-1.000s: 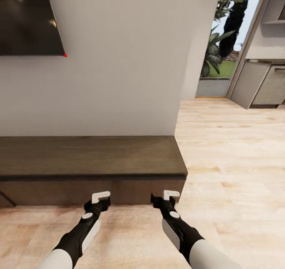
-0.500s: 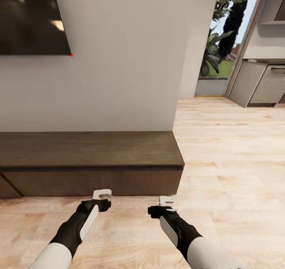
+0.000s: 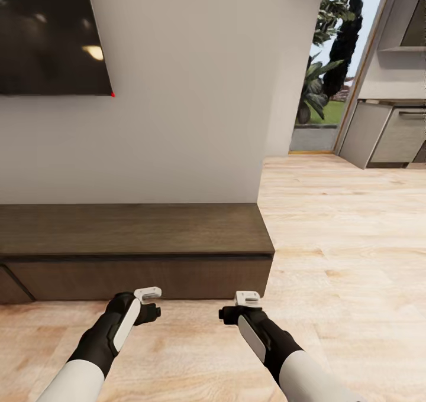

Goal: Place each of the two pumpkins and all three candles from the living room inside a cabinet in the living room (use any cabinet), then make sure every cabinet is closed, and position the cauldron so it is next to a table in the living room.

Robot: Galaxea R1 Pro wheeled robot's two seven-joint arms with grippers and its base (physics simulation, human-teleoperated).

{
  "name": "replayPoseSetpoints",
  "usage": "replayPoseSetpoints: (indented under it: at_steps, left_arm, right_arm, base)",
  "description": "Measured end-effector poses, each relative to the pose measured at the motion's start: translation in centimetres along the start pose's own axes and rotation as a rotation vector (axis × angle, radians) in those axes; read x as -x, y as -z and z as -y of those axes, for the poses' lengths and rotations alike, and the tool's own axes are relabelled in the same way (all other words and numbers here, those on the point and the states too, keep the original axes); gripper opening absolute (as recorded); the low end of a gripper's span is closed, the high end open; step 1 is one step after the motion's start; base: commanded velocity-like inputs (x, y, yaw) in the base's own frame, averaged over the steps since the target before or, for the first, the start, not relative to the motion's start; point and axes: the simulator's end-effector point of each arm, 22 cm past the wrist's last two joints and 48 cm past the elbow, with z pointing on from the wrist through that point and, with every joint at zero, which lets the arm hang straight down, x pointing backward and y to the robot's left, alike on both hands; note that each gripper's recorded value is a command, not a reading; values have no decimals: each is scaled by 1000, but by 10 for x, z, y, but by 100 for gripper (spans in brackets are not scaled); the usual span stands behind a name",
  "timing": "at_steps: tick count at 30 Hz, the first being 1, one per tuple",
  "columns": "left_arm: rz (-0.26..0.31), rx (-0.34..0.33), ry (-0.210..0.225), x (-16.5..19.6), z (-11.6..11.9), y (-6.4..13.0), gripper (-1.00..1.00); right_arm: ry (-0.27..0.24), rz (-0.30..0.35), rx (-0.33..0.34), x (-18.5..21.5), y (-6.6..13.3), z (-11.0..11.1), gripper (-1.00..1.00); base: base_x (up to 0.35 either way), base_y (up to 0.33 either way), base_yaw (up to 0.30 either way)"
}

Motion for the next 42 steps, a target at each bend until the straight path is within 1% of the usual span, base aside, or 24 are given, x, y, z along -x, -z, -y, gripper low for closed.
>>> replayPoseSetpoints:
  at_steps: [2, 3, 4, 5, 8, 12, 17, 21, 25, 27, 29, 33, 35, 37, 39, 42]
  left_arm:
    - [7, -1, 0, 3, 0, 4, 100]
    - [11, -2, 1, 4, 0, 6, 100]
    - [15, -1, 0, 6, 0, 7, 100]
    - [19, -1, 1, 8, 0, 9, 100]
    - [31, -3, 1, 12, 0, 15, 100]
    - [45, -4, 0, 17, 0, 22, 100]
    - [60, -5, 1, 21, 0, 30, 100]
    - [13, 6, -1, 2, -4, 22, 100]
    - [-57, 22, -4, -24, -8, 12, 100]
    - [-59, 27, -1, -26, -10, 12, 100]
    - [-49, 36, 9, -30, -13, 8, 100]
    - [-65, 71, 33, -62, -26, -10, 100]
    - [-60, 85, 41, -71, -31, -14, 100]
    - [-68, 101, 45, -80, -38, -16, 100]
    - [-72, 113, 46, -84, -45, -15, 100]
    - [-42, 133, 60, -85, -55, -15, 100]
  right_arm:
    - [-4, -6, 6, 5, 5, -2, 100]
    - [-14, -11, 7, 7, 7, -1, 100]
    - [-43, -32, 9, 8, 10, 3, 100]
    - [-45, -34, 10, 9, 12, 3, 100]
    - [-44, -48, 12, 9, 17, 2, 100]
    - [-40, -44, 13, 14, 23, 1, 100]
    - [-29, -57, 9, 15, 31, 3, 100]
    - [-16, -85, 2, 12, 38, 7, 100]
    - [-13, -120, -2, 4, 43, 10, 100]
    - [-11, -126, -3, 5, 46, 10, 100]
    - [-10, -126, -3, 9, 49, 10, 100]
    - [-14, -131, -6, 8, 54, 10, 100]
    - [-17, -133, -7, 8, 56, 10, 100]
    - [-22, -143, -11, 3, 58, 12, 100]
    - [-29, -144, -26, -5, 58, 22, 100]
    - [-50, -113, -49, -12, 59, 38, 100]
  base:
    - [0, 0, 0]
    - [-114, 0, 0]
    - [-165, 0, 0]
    - [-166, 0, 0]
    - [-77, 0, 0]
    - [-14, 0, 0]
    - [-2, 0, 0]
    - [0, 0, 0]
    - [0, 0, 0]
    - [0, 0, 0]
    - [0, 0, 0]
    - [0, 0, 0]
    - [0, 0, 0]
    - [0, 0, 0]
    - [0, 0, 0]
    - [0, 0, 0]
